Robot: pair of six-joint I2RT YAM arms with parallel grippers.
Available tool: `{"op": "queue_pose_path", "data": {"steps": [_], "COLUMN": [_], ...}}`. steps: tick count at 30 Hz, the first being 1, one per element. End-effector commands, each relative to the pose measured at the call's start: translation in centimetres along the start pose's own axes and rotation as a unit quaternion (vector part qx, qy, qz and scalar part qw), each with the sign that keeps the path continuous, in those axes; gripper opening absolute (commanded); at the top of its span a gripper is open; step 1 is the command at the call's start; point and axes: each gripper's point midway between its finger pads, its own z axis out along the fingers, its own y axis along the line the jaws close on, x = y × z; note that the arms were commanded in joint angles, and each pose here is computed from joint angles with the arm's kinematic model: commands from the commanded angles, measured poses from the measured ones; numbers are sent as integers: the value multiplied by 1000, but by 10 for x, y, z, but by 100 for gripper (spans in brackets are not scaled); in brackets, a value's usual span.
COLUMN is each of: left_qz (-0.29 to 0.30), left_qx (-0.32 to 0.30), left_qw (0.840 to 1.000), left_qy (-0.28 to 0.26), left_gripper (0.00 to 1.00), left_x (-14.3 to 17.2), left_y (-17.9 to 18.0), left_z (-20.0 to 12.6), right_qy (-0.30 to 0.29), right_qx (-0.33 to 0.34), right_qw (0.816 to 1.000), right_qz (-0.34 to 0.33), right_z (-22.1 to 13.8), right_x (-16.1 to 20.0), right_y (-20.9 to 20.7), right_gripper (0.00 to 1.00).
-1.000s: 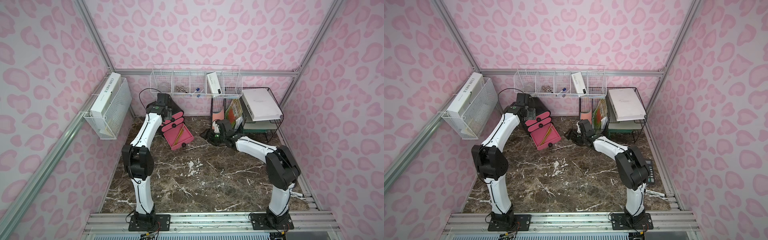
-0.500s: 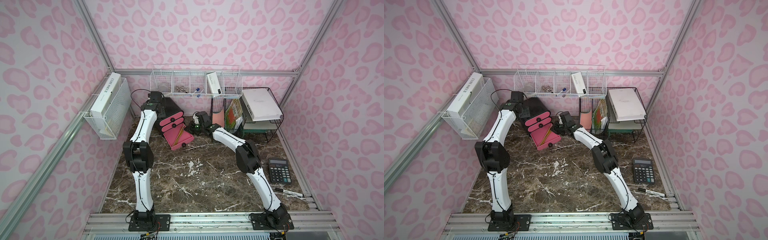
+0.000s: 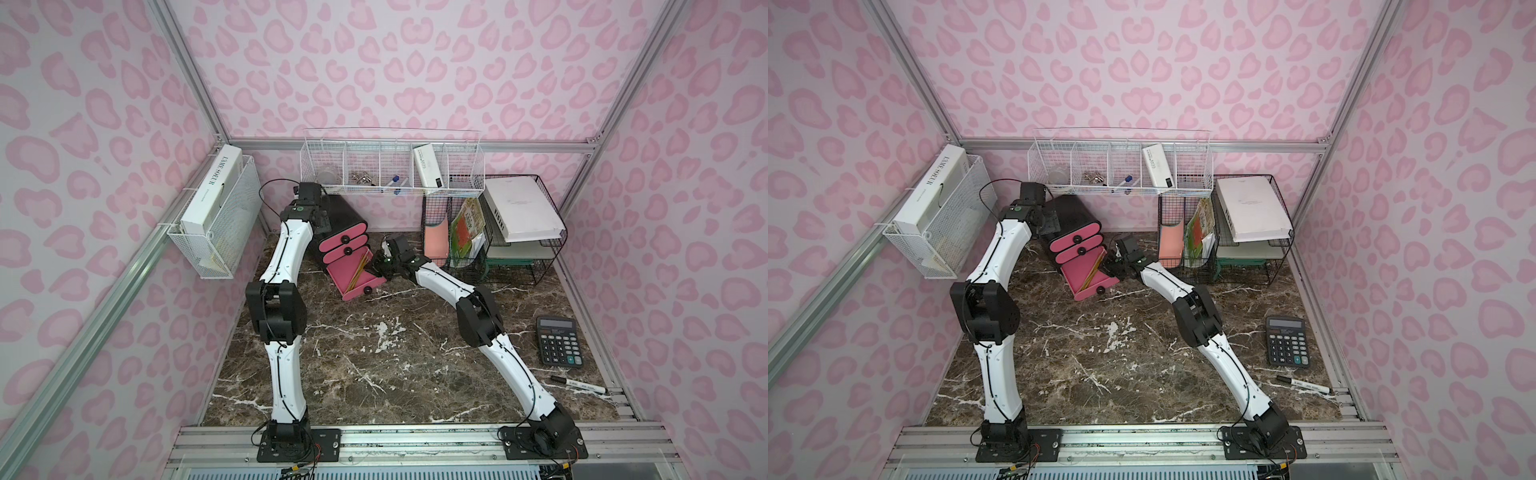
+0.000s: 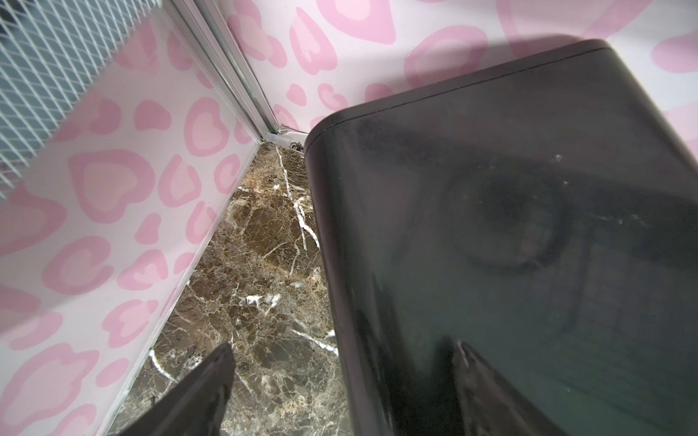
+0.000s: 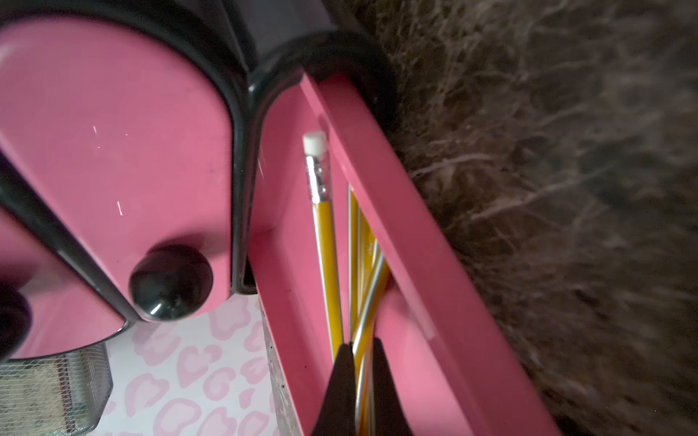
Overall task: Please place the pencils in the drawer according to their color
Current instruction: Close the drawer in the storage box.
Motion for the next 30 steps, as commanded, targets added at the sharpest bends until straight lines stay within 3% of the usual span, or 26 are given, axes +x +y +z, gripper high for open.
{"op": "queue_pose_path", "data": {"steps": [1,8,12,17,23,30], "left_qz": [23,22,26,31,42,49], "left_qx": [-3,0,1,0,0,-6], "left_qw": [998,997,997,997,996,995], "left_qy": [66,73,76,77,76,88], "left_gripper": [90,89,89,89,89,89], "left_x": [35,39,41,43,43,52], "left_y": [2,1,0,1,0,2], "left_z": [5,6,8,10,12,17], "right_qy": [6,12,32,25,6,13], "right_qx": [-14,-75,-130,-156,-182,-155], "right_qw": [1000,996,991,983,973,981], "right_qz": [24,43,12,-91,-142,-116], "right_z": [11,24,20,-15,-67,-97], "right_x": [4,4,7,8,13,38], "right_y": [-1,8,33,82,117,77], "right_gripper": [0,14,25,36,44,44]}}
